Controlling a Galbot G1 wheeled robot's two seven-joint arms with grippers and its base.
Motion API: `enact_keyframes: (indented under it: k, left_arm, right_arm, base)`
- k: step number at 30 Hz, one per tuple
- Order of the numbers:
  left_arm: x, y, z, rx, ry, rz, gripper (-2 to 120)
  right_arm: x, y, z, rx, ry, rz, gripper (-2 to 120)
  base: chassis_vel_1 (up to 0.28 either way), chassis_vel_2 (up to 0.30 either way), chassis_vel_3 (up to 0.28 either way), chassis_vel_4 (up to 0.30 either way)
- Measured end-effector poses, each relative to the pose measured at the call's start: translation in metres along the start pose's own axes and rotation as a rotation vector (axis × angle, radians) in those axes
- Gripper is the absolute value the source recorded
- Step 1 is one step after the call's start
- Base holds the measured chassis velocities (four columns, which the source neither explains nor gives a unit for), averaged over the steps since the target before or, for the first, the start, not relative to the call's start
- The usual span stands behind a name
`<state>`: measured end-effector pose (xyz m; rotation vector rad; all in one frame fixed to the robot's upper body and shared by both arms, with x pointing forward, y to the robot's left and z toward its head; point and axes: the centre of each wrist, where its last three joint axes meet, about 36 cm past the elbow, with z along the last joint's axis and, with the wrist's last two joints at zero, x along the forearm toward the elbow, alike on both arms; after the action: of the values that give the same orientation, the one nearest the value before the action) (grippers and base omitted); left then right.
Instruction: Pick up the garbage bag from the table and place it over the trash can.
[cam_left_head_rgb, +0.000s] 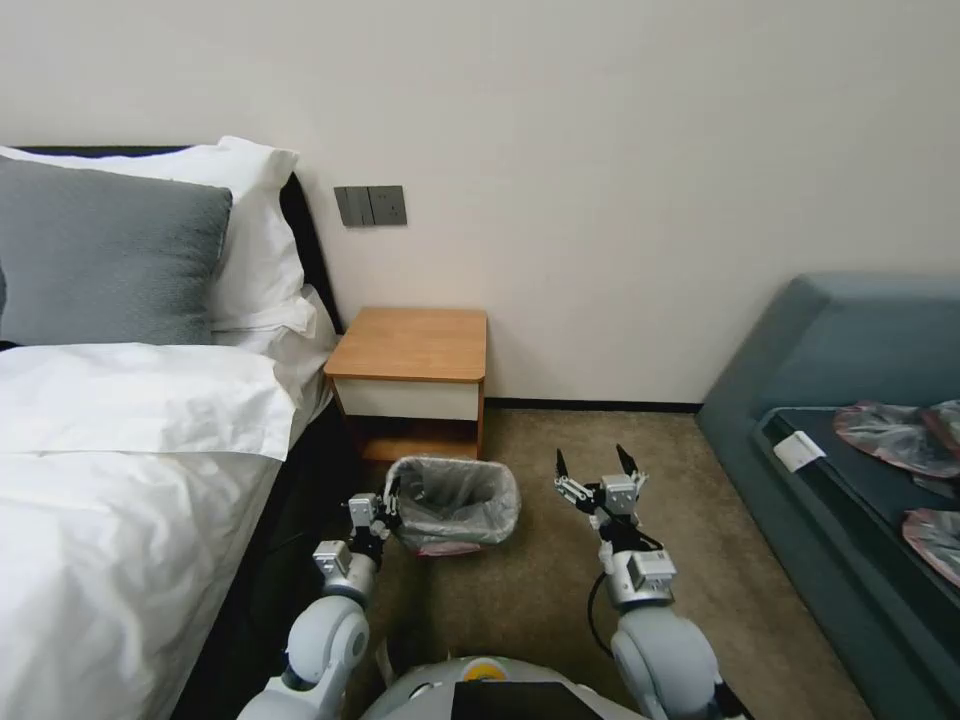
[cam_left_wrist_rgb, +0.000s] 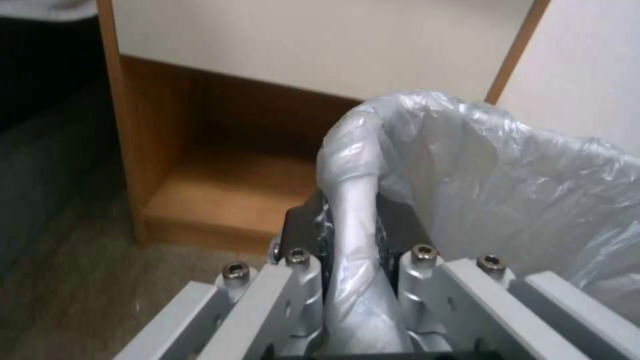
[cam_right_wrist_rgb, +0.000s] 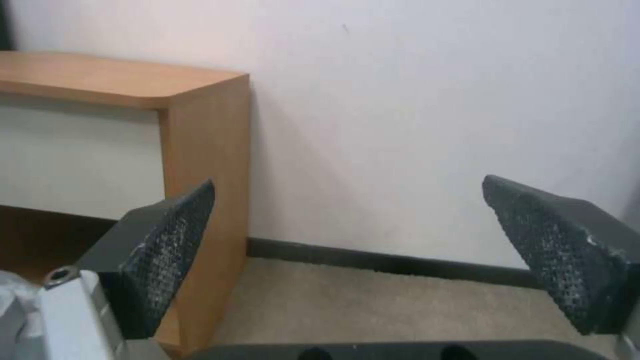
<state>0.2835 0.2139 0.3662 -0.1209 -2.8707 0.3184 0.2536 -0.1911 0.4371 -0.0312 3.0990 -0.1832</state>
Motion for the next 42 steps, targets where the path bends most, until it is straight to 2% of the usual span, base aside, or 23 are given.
enact_keyframes:
  k: [10, 15, 26, 28, 30, 31, 32, 33, 36, 38, 39, 42]
  left_arm:
    - [0.012, -0.022, 0.023, 0.015, 0.072, -0.017, 9]
    - [0.011, -0.032, 0.028, 0.027, 0.08, -0.02, 9]
    - [0.008, -0.036, 0.035, 0.013, 0.099, -0.065, 9]
    - [0.008, -0.035, 0.035, 0.01, 0.104, -0.066, 12]
    - [0.007, -0.035, 0.036, 0.006, 0.113, -0.066, 23]
    - [0.007, -0.035, 0.036, 0.005, 0.115, -0.066, 25]
    - [0.006, -0.035, 0.037, 0.003, 0.116, -0.066, 31]
    - [0.006, -0.035, 0.037, 0.003, 0.116, -0.066, 31]
    - [0.005, -0.035, 0.037, 0.003, 0.115, -0.064, 45]
    - [0.005, -0.035, 0.037, 0.003, 0.115, -0.064, 45]
    - [0.004, -0.033, 0.036, 0.002, 0.11, -0.067, 55]
    - [0.003, -0.032, 0.035, -0.002, 0.103, -0.067, 69]
  right_arm:
    - [-0.001, -0.002, -0.002, 0.001, -0.019, 0.013, 100]
    - [0.0, -0.002, -0.003, 0.002, -0.018, 0.013, 100]
    - [-0.001, -0.001, -0.003, -0.004, -0.016, 0.01, 100]
    - [-0.001, -0.001, -0.003, -0.005, -0.015, 0.01, 100]
    - [-0.001, -0.001, -0.003, -0.007, -0.013, 0.014, 100]
    - [-0.001, -0.001, -0.003, -0.007, -0.012, 0.015, 100]
    - [-0.001, -0.001, -0.003, -0.008, -0.011, 0.018, 100]
    - [-0.001, -0.001, -0.003, -0.008, -0.011, 0.018, 100]
    - [-0.001, -0.002, -0.002, -0.008, -0.008, 0.022, 100]
    - [-0.001, -0.002, -0.002, -0.008, -0.008, 0.022, 100]
    - [0.0, -0.001, -0.003, -0.01, -0.008, 0.024, 100]
    - [0.001, -0.001, -0.003, -0.013, -0.005, 0.022, 100]
  base:
    - [0.0, 0.0, 0.0, 0.0]
    - [0.0, 0.0, 0.0, 0.0]
    - [0.0, 0.0, 0.0, 0.0]
    - [0.0, 0.0, 0.0, 0.0]
    - [0.0, 0.0, 0.0, 0.0]
    - [0.0, 0.0, 0.0, 0.0]
    - [0.0, 0.0, 0.0, 0.0]
    - [0.0, 0.0, 0.0, 0.0]
    - [0.0, 0.0, 0.0, 0.0]
    - [0.0, 0.0, 0.0, 0.0]
    - [0.0, 0.0, 0.0, 0.0]
    - [0.0, 0.0, 0.0, 0.0]
